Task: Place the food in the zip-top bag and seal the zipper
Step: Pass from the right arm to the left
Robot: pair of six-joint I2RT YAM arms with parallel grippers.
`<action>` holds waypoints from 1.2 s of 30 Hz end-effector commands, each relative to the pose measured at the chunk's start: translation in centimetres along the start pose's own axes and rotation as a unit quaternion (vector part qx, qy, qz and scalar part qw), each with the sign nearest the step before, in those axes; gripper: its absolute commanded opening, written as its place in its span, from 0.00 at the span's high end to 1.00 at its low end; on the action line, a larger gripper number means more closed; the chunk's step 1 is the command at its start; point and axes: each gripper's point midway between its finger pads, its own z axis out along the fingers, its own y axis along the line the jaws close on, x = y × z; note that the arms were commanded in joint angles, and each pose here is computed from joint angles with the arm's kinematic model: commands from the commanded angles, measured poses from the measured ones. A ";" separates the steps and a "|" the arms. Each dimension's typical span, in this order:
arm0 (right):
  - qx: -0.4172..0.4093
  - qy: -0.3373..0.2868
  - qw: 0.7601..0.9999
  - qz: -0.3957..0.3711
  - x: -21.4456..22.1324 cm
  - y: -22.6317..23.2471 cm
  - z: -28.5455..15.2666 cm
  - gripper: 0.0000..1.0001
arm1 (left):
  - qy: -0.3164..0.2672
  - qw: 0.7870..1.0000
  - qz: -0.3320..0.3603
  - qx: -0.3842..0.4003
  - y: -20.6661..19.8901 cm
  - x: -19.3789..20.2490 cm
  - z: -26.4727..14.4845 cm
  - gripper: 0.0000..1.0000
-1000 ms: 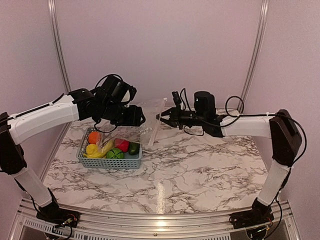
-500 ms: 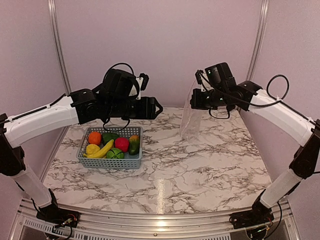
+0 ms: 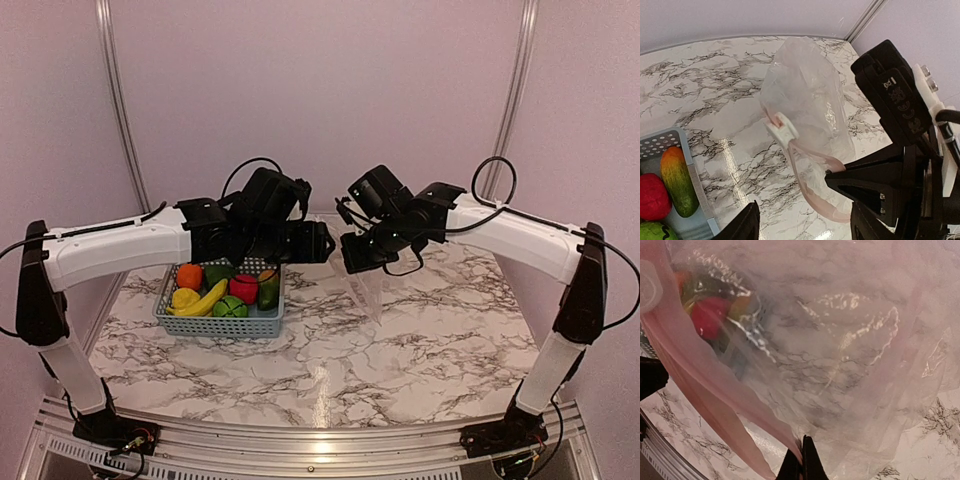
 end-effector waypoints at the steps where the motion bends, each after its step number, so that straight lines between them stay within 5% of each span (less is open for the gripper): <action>1: -0.025 -0.020 0.999 0.013 -1.8 1.2 -1.8 1.00 | -0.001 0.999 -0.040 -0.024 0.9 0.5 -0.1 0.37; 19: -0.071 -0.033 0.996 0.036 -3.0 2.9 -3.1 1.00 | 0.010 0.996 -0.079 0.030 -0.6 2.3 2.7 0.44; 24: -0.065 -0.043 0.996 0.043 -3.3 2.5 -4.7 1.00 | 0.019 0.996 -0.089 0.019 -0.3 3.1 4.2 0.59; 30: 0.029 -0.049 0.998 0.041 -3.8 -0.7 -7.4 1.00 | 0.005 0.993 -0.116 -0.023 1.8 3.6 4.1 0.99; 36: 0.048 -0.042 0.997 0.051 -2.5 -1.8 -7.0 0.85 | -0.023 0.989 -0.143 -0.003 1.0 2.1 3.1 1.00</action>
